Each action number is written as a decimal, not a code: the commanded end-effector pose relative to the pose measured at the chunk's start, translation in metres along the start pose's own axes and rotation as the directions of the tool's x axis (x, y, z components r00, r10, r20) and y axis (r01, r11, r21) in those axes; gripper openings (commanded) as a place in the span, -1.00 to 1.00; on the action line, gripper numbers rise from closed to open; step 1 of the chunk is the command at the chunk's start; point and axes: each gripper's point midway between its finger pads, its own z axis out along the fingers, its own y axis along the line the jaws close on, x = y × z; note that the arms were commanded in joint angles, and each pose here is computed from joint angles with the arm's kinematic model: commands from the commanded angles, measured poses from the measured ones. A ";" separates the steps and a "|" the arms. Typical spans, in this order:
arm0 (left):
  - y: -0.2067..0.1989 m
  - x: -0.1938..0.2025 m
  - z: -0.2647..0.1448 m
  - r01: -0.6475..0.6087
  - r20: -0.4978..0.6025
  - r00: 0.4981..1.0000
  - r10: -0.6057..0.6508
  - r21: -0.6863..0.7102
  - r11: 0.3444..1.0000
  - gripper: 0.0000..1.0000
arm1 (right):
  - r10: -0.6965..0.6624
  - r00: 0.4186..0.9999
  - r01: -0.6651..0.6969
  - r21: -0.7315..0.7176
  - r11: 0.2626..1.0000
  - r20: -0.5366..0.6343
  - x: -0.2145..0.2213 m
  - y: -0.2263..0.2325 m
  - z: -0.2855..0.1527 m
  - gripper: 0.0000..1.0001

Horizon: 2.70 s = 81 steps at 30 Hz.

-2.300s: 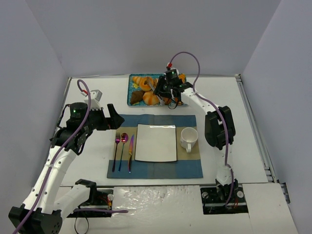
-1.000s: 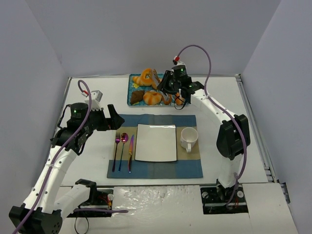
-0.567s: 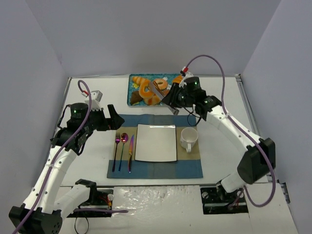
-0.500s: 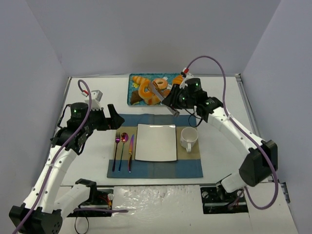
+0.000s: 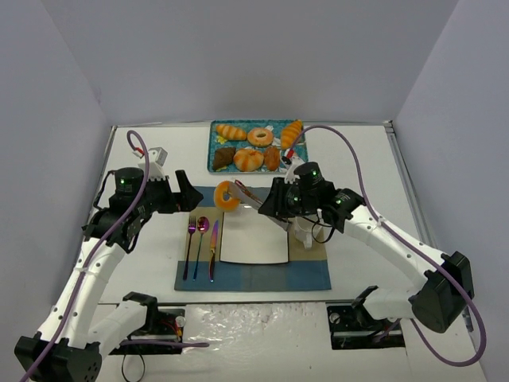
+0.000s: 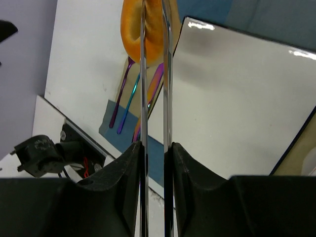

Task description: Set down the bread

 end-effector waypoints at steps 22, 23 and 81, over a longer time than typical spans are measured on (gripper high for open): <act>-0.011 -0.020 -0.003 -0.041 0.072 0.997 0.039 0.038 0.998 0.94 | -0.026 0.998 0.031 0.092 0.995 -0.048 0.047 -0.013 0.010 -0.60; -0.011 -0.020 -0.003 -0.042 0.072 0.997 0.039 0.038 0.998 0.94 | -0.028 0.998 0.032 0.095 0.995 -0.048 0.047 -0.013 0.011 -0.55; -0.012 -0.020 -0.005 -0.044 0.078 0.996 0.040 0.040 0.998 0.94 | -0.182 0.953 -0.005 0.611 0.791 0.243 -0.151 -0.117 -0.009 -0.02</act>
